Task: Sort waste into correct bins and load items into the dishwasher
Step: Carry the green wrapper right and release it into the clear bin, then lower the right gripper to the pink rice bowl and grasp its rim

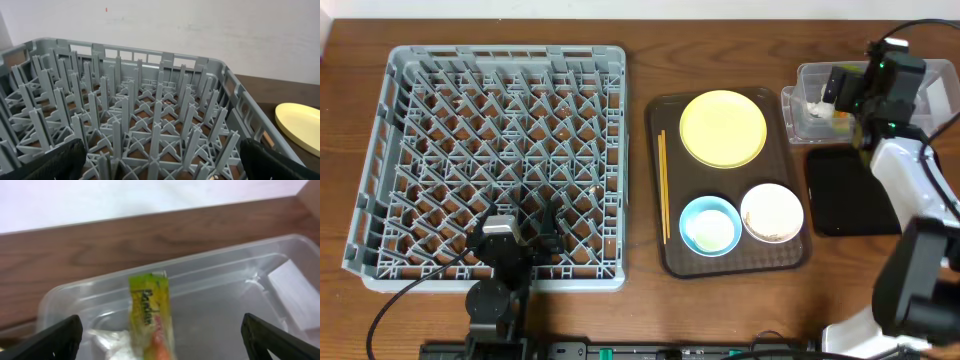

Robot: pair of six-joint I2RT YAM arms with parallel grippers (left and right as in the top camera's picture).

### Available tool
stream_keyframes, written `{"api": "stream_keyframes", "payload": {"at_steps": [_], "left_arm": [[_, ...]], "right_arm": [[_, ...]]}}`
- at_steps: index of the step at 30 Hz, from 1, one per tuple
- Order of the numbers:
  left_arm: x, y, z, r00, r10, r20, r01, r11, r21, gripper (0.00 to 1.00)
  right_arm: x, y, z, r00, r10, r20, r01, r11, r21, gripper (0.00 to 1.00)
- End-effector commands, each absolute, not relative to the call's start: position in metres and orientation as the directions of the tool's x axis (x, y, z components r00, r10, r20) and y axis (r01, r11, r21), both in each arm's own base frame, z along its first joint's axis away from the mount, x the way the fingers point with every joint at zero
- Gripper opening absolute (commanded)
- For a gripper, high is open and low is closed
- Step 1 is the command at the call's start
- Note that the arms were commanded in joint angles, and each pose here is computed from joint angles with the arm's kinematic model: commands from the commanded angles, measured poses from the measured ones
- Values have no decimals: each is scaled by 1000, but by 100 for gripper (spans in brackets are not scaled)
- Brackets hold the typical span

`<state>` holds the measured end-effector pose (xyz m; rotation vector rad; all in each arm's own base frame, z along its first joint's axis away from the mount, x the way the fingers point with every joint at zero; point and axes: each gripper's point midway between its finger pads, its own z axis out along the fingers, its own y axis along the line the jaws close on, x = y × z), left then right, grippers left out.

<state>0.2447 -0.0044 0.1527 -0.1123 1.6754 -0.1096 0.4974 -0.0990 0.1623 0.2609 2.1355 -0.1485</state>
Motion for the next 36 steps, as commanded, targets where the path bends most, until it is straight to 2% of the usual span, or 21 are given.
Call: {"api": "stream_keyframes", "payload": {"at_steps": [1, 5, 9, 15, 18, 23, 31, 36], "left_arm": [[244, 3, 135, -158, -124, -980, -53, 992, -117, 98], [244, 3, 135, -158, -124, -980, -53, 992, -117, 98], [244, 3, 135, -158, -124, -980, -53, 992, -117, 98], [244, 3, 135, -158, -124, -980, -53, 992, -117, 98], [244, 3, 135, -158, -124, -980, -53, 992, -117, 98], [244, 3, 135, -158, -124, -980, -53, 992, -117, 98], [244, 3, 135, -158, -124, -980, -53, 992, -117, 98], [244, 3, 135, -158, -124, -980, -53, 992, -117, 98]], "right_arm": [[484, -75, 223, -438, 198, -877, 166, 976, 137, 99], [457, -28, 253, -465, 189, -865, 3, 977, 212, 99], [428, 16, 259, -528, 93, -844, -136, 972, 191, 99], [386, 73, 228, -671, -52, -739, -272, 945, 181, 99], [363, 91, 206, -740, -126, -661, -313, 934, 173, 96], [343, 97, 179, -820, -158, -550, -267, 956, 124, 93], [328, 95, 138, -928, 26, -371, -31, 989, 147, 82], [317, 92, 115, -962, 79, -262, 43, 989, 140, 78]]}}
